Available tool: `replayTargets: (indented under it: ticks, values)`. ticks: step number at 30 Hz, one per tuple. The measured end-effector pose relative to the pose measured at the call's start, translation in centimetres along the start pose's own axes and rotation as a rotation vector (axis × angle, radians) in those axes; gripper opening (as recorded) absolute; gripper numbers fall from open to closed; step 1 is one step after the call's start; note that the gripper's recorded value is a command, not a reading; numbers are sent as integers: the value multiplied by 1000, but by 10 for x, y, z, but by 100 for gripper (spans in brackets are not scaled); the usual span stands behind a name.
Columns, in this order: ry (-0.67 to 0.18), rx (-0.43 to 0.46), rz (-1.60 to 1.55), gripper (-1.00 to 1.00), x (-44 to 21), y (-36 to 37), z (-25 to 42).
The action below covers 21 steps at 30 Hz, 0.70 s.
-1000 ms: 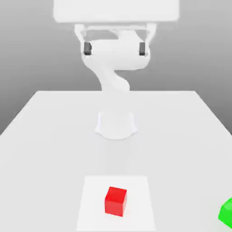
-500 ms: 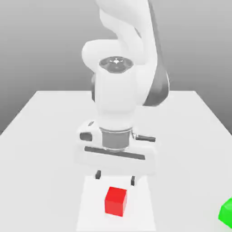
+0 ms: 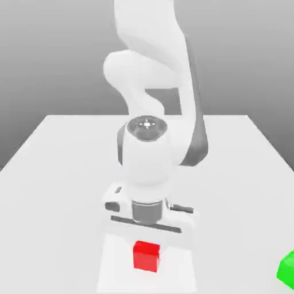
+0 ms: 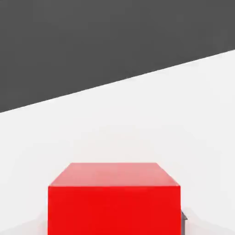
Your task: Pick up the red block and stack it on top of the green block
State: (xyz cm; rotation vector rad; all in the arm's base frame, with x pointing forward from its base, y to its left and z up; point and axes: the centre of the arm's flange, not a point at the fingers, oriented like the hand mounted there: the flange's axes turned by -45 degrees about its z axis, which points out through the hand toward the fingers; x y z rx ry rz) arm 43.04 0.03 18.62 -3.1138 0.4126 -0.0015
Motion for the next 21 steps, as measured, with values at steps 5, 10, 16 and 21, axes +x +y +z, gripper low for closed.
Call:
replayTargets:
  ticks: [5,10,16,21]
  values:
    - [-5,-5,-206,-100,6,-73,-29]
    - [-7,-6,-527,-100,-11,-196,-43]
    - [-1,1,-798,-100,-52,-302,-25]
    - [-1,1,-809,100,-55,-306,0]
